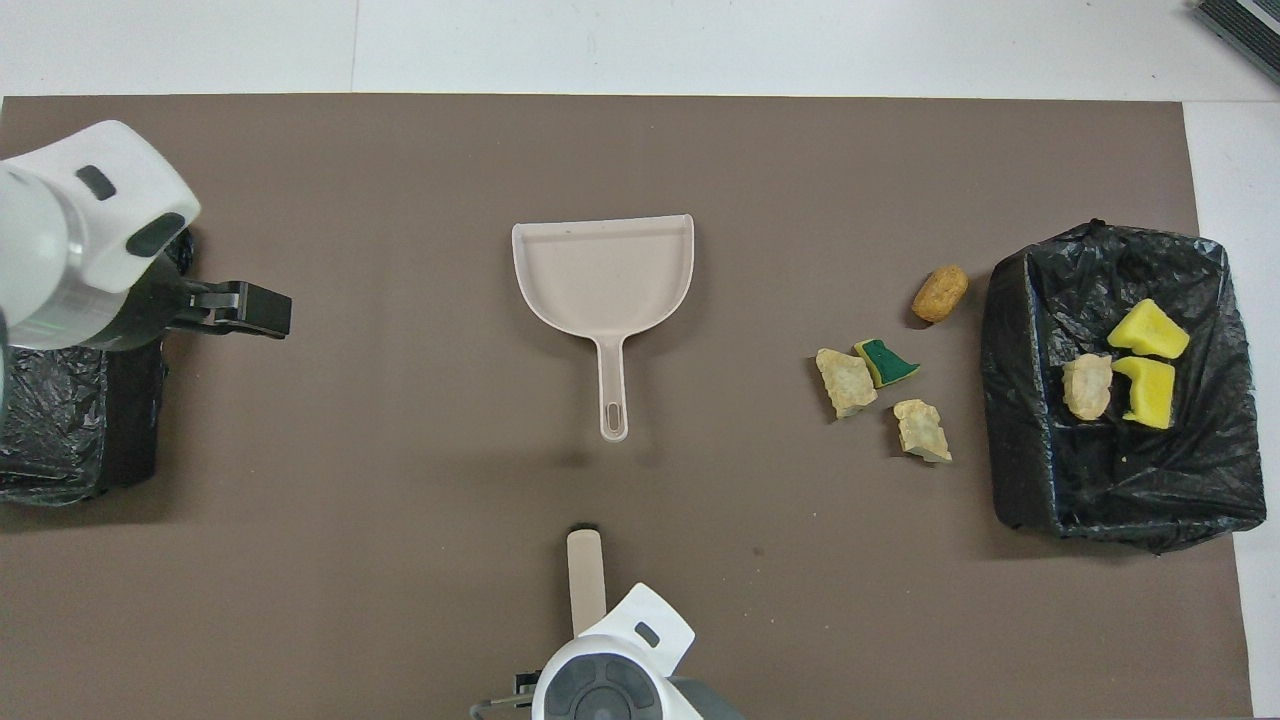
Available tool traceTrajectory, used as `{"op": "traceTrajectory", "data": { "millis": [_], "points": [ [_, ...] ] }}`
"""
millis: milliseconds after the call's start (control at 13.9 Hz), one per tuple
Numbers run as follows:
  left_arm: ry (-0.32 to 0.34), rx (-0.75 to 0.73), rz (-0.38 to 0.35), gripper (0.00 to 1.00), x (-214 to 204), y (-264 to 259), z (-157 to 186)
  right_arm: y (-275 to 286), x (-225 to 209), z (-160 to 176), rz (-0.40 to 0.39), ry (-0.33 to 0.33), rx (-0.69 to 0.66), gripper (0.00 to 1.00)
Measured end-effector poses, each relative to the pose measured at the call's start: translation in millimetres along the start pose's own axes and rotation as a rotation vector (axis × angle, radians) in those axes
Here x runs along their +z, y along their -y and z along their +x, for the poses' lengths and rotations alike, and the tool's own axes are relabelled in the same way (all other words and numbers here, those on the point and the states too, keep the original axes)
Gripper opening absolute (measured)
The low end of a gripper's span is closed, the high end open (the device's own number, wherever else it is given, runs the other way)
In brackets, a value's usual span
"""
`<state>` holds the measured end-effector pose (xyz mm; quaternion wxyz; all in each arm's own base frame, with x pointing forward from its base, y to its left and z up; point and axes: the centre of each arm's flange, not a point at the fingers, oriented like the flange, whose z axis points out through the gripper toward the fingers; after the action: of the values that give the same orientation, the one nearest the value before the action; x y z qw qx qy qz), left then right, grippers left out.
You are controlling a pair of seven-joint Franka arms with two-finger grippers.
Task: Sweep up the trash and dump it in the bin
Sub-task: 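Reach the left gripper to the dustpan while the right gripper approaches the brush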
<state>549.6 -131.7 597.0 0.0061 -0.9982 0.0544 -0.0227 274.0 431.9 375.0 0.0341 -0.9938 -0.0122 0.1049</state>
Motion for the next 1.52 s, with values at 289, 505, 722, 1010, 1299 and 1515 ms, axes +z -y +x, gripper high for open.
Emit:
{"op": "traceTrajectory", "data": {
  "millis": [289,505,722,1010,1299,1515],
  "points": [
    [-0.019,0.023,-0.015,1.0,47.4,-50.8,7.4,-6.8,38.1,-22.6,-0.051,0.024,-0.003,1.0],
    [-0.023,0.031,-0.034,1.0,83.2,-103.2,13.4,-8.5,44.7,-27.3,-0.064,0.031,-0.009,0.97],
    [-0.02,0.006,-0.052,1.0,118.9,-151.0,15.2,-4.4,49.3,-33.8,-0.065,0.029,-0.025,0.85],
    [-0.003,-0.013,-0.065,1.0,160.1,-194.5,12.8,-1.1,51.6,-36.2,-0.06,0.022,-0.033,0.6],
    [-0.03,-0.043,-0.094,1.0,185.6,-223.9,13.3,0.3,50.7,-35.6,-0.06,0.024,-0.034,0.26],
    [-0.026,-0.036,-0.104,1.0,206.4,-239.7,11.6,2.7,45.0,-34.0,-0.064,0.032,-0.033,0.26]
  ]
}}
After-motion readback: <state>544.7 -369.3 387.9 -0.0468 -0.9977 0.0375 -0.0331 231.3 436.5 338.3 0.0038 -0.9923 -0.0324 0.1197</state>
